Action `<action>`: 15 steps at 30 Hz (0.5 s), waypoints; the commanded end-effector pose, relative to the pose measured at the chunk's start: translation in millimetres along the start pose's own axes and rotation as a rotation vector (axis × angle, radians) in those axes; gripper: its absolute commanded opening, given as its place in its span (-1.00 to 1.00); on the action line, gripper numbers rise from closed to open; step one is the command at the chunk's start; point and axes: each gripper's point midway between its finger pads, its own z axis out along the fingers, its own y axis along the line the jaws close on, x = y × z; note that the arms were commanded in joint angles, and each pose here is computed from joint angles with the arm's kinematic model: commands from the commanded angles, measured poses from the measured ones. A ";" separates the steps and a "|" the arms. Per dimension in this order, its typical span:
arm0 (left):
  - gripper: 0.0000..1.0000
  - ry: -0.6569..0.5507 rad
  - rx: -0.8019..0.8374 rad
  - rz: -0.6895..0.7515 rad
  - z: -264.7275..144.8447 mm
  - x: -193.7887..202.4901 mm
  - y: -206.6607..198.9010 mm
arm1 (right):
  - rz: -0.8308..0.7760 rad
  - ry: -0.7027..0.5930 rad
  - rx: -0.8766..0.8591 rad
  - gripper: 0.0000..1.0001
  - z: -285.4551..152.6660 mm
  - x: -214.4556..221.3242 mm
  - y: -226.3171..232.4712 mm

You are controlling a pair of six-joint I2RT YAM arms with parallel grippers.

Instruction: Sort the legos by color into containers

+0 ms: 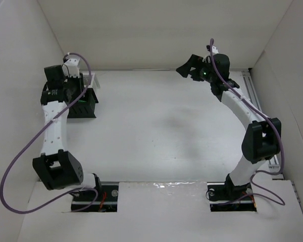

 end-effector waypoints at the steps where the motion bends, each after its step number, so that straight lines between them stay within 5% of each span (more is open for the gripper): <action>1: -0.94 0.135 -0.044 -0.137 11.0 45.3 25.3 | -0.077 -0.044 -0.078 0.92 10.9 -20.0 29.1; 15: -0.80 0.166 -0.043 -0.184 69.9 54.5 56.0 | -0.139 -0.030 -0.041 0.97 14.3 -19.9 24.6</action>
